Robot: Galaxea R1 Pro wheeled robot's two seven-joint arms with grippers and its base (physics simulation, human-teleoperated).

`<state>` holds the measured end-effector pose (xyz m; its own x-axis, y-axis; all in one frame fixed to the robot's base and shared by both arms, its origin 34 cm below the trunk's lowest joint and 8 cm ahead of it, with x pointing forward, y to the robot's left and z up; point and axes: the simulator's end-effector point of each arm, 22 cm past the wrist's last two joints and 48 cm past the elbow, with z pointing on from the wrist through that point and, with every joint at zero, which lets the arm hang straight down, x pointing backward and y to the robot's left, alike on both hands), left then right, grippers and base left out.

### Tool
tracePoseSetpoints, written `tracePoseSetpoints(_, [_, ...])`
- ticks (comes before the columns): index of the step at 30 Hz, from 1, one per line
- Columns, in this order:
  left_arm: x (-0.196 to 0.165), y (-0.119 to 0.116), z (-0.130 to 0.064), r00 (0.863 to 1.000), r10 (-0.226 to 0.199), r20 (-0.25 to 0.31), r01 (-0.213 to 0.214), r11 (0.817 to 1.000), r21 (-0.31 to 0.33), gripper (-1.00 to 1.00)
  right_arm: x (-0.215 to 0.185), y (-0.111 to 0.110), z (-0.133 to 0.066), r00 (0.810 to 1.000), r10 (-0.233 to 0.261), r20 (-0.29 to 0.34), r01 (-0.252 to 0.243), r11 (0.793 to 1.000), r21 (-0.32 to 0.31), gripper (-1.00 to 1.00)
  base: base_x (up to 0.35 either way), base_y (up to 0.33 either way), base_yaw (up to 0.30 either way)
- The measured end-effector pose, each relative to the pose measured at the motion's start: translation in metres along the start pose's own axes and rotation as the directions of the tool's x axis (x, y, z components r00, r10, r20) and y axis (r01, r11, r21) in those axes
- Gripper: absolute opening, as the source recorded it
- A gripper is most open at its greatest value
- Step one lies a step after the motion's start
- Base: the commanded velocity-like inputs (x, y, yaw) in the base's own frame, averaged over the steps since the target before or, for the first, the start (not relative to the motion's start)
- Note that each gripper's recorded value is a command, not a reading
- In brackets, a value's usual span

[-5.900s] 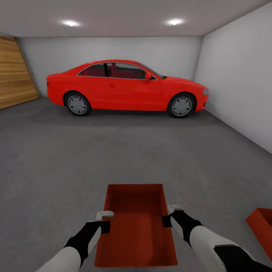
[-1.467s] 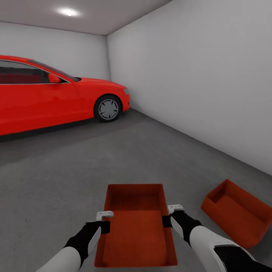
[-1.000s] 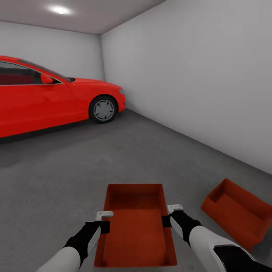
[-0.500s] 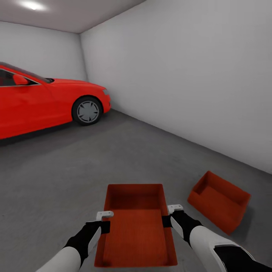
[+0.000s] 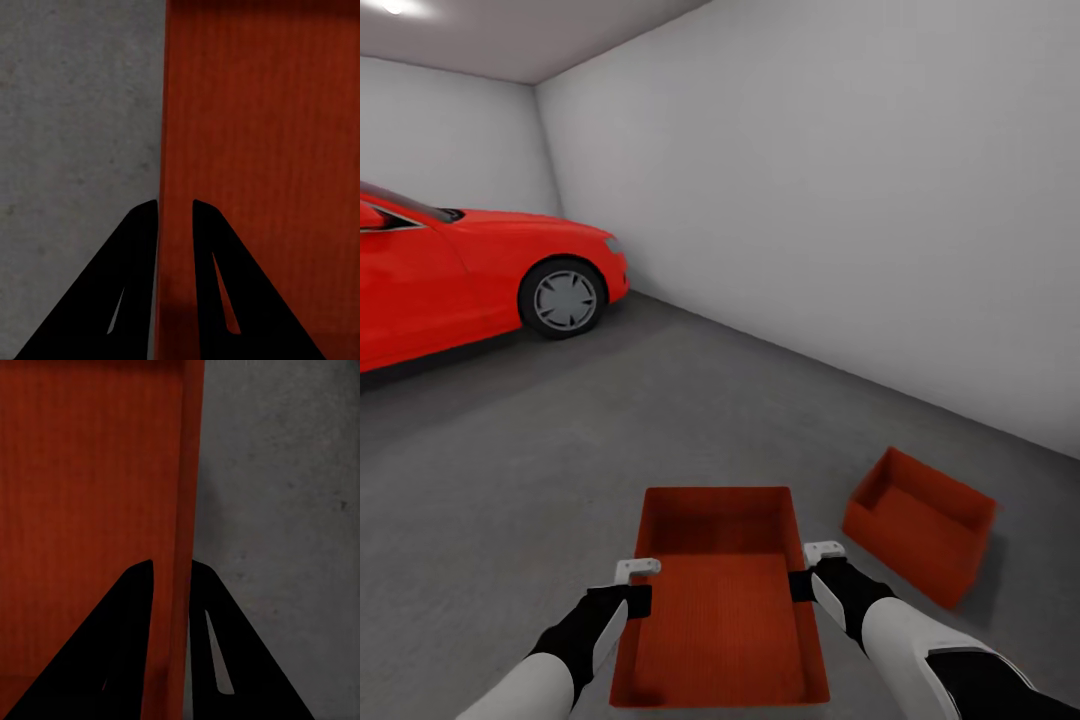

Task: Move the two storage containers from the living room to the garage. In the garage, place one container on the floor and stack the other container on top of it (either order is fine).

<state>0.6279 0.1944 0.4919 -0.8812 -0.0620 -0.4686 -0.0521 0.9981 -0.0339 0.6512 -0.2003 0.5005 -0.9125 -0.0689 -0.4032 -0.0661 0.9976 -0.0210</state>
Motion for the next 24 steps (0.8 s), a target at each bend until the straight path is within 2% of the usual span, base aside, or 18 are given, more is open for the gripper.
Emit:
tracePoseSetpoints(9, [-0.0001,0.0016,0.0003,1.0,0.001,0.0,-0.001,1.0,0.002,-1.0,0.0002,0.0016,0.0,1.0,0.0,-0.001,0.0,1.0,0.003,-1.0,0.237,0.177,-0.037])
tracePoseSetpoints(24, [0.0001,-0.0001,0.0004,1.0,0.0,-0.001,0.0,1.0,0.0,-1.0,0.0002,-0.0002,0.0004,1.0,0.0,-0.001,0.0,1.0,0.0,-1.0,0.018,0.014,-0.242])
